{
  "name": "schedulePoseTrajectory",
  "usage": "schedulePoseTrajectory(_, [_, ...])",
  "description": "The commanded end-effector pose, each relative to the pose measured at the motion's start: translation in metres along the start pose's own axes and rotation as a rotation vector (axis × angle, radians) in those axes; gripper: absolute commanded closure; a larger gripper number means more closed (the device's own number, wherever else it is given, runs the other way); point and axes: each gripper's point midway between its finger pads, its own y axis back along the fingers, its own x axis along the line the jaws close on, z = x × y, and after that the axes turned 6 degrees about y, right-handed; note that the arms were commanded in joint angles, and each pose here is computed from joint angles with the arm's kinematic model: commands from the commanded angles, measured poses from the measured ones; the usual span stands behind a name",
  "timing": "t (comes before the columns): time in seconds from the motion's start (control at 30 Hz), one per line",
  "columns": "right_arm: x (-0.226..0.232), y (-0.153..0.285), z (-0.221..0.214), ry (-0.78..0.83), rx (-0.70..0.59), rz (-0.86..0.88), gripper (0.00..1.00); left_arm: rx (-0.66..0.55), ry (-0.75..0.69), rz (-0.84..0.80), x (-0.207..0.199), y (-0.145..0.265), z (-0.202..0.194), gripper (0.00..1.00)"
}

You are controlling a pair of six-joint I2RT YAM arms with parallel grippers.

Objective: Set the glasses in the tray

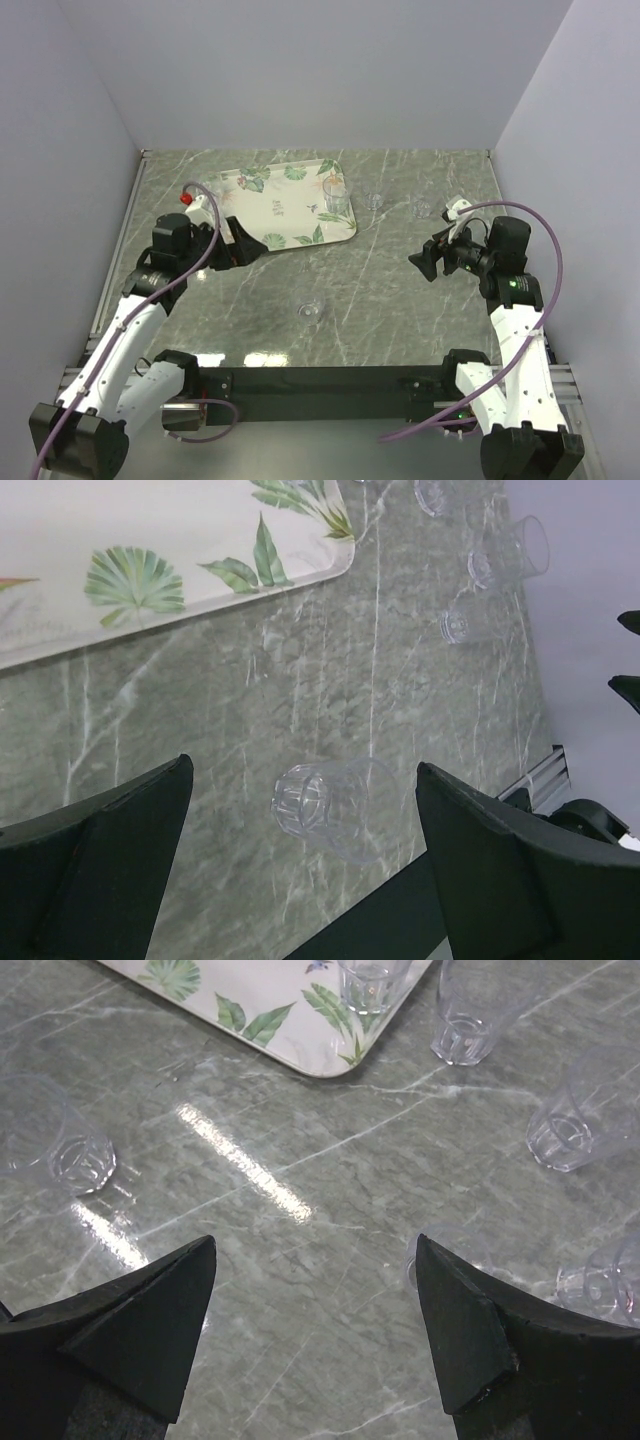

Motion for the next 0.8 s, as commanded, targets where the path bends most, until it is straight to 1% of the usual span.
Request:
schedulePoseTrajectory(0.0, [-0.001,0.001,0.004,0.02,-0.022,0.003,0.13,-0.002,0.016,-0.045,-0.011,-0.005,0.0,0.01])
schedulePoseTrajectory(0.2, [-0.001,0.0,0.003,0.017,-0.016,0.002,0.13,0.023,0.027,0.047,-0.003,-0.023,-0.008,0.01])
schedulePoseTrajectory(0.3, [-0.001,0.001,0.003,0.017,-0.018,0.0,0.13,0.06,0.026,0.088,-0.002,-0.034,-0.017,0.0])
schedulePoseTrajectory(0.37, [-0.002,0.001,0.003,0.018,-0.018,-0.002,0.13,0.113,0.009,0.098,-0.007,-0.042,-0.029,0.02])
schedulePoseTrajectory(0.43, [-0.002,0.001,0.003,0.016,-0.016,-0.004,0.13,0.141,-0.008,0.124,-0.007,-0.046,-0.038,0.03])
schedulePoseTrajectory(0.47, [-0.002,0.001,0.003,0.016,-0.017,-0.003,0.13,0.183,-0.027,0.13,-0.01,-0.047,-0.05,0.04])
schedulePoseTrajectory(0.5, [-0.003,0.001,0.003,0.016,-0.016,-0.006,0.13,0.2,-0.036,0.137,-0.01,-0.048,-0.055,0.04])
schedulePoseTrajectory(0.6, [-0.003,0.001,0.004,0.018,-0.018,-0.007,0.13,0.257,-0.049,0.14,-0.012,-0.048,-0.075,0.09])
schedulePoseTrajectory(0.63, [-0.003,0.002,0.004,0.019,-0.019,-0.007,0.13,0.273,-0.047,0.149,-0.01,-0.049,-0.081,0.14])
schedulePoseTrajectory(0.77, [-0.002,0.002,0.003,0.015,-0.018,-0.003,0.13,0.32,-0.046,0.189,-0.006,-0.049,-0.104,0.21])
